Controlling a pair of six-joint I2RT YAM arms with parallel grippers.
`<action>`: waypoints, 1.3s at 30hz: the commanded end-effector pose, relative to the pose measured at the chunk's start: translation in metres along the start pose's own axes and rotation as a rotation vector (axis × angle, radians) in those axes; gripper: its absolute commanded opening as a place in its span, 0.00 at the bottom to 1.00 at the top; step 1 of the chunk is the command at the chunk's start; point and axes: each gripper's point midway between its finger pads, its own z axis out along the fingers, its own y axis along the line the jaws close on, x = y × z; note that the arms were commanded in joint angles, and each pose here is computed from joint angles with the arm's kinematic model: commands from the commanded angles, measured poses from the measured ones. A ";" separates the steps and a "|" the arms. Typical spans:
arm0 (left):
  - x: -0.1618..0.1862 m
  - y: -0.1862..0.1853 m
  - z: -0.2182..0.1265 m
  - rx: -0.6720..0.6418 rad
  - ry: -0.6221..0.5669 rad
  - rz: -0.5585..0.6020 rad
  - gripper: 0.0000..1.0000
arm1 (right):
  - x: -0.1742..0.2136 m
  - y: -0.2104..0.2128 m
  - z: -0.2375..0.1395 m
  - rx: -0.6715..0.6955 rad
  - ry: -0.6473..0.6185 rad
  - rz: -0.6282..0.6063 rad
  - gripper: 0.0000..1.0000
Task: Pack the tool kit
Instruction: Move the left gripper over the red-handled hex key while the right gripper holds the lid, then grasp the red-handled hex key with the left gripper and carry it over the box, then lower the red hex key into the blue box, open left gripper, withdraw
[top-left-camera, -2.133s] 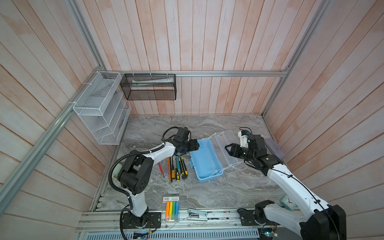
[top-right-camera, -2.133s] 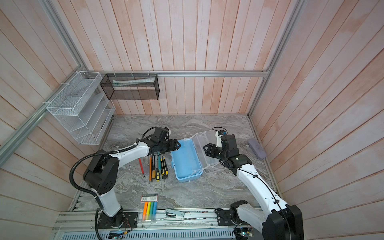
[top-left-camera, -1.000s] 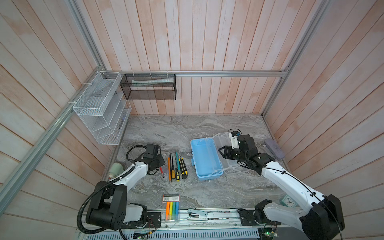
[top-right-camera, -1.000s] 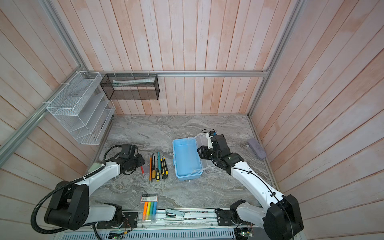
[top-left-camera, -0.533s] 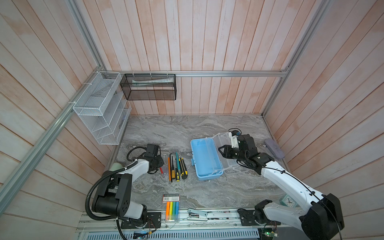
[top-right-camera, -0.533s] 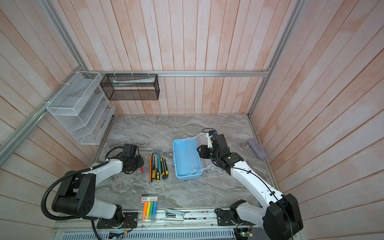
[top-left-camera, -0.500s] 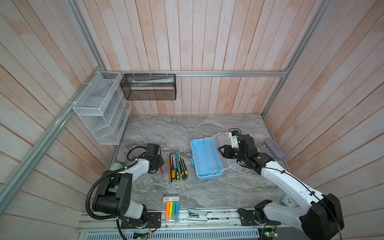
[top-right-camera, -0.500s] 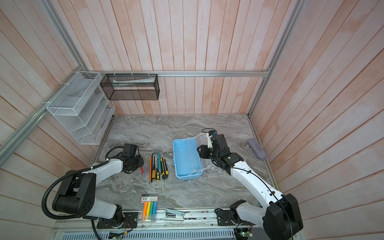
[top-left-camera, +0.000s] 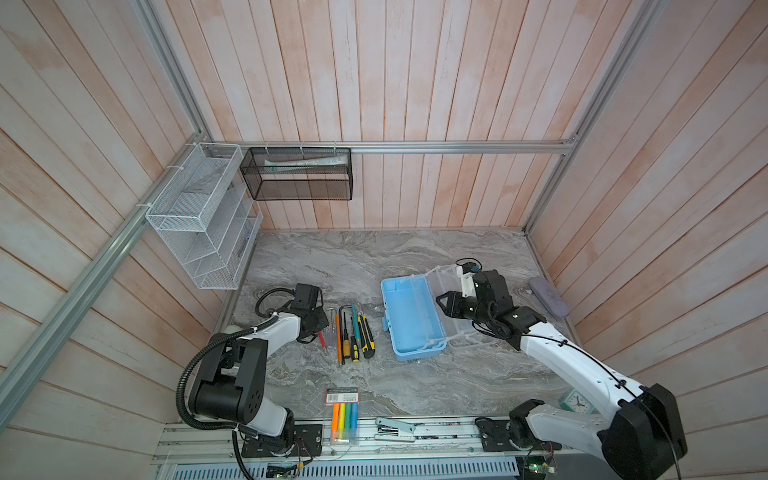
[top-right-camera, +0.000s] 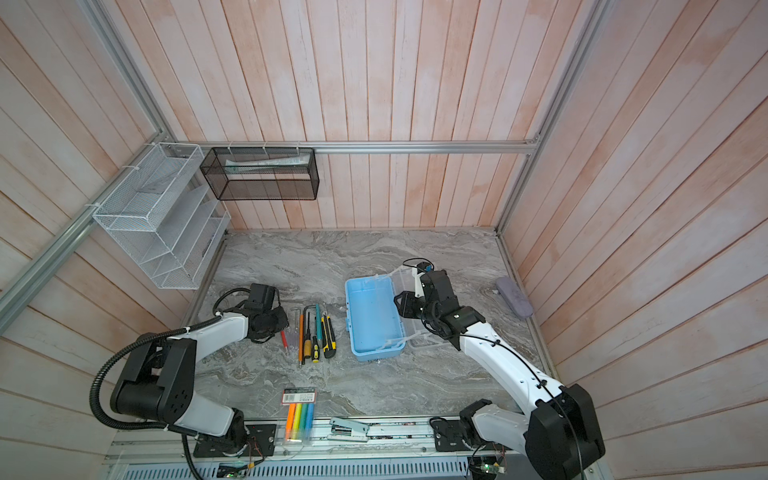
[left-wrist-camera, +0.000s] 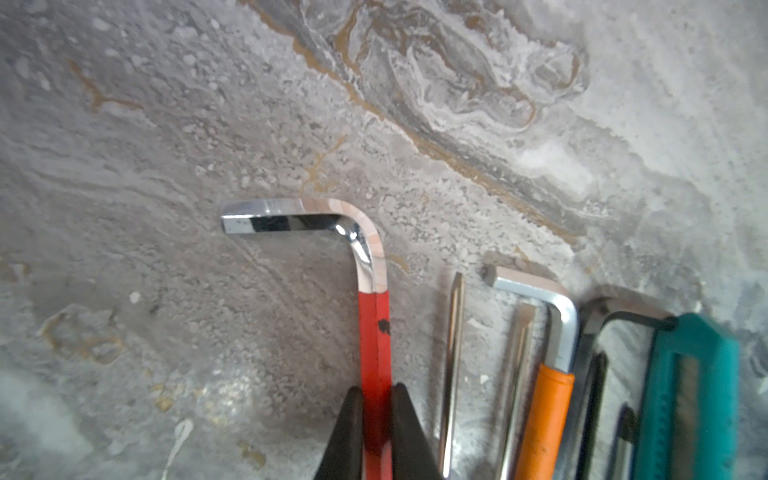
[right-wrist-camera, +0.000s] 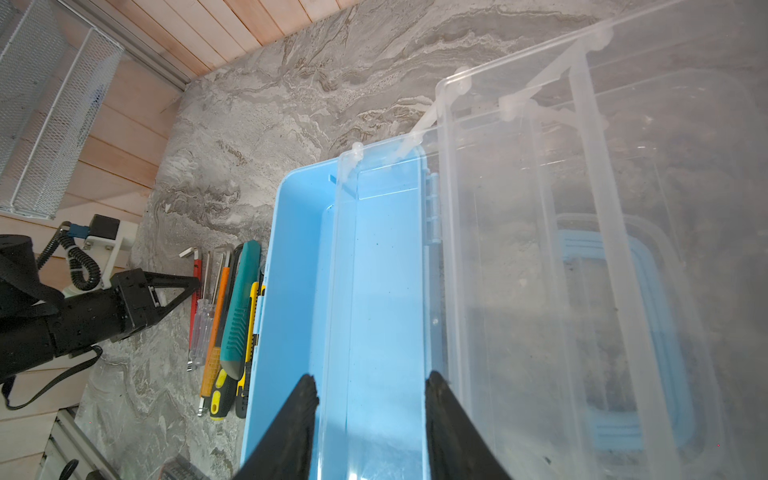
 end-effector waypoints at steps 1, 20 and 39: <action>0.001 0.005 0.000 -0.027 0.018 0.030 0.00 | 0.005 0.000 0.004 -0.010 0.007 0.008 0.42; -0.019 -0.152 -0.133 0.441 -0.176 0.040 0.00 | -0.021 0.006 -0.010 -0.034 -0.075 0.048 0.42; 0.039 -0.300 -0.076 0.565 0.005 0.115 0.00 | -0.021 -0.013 -0.025 -0.020 -0.098 0.083 0.42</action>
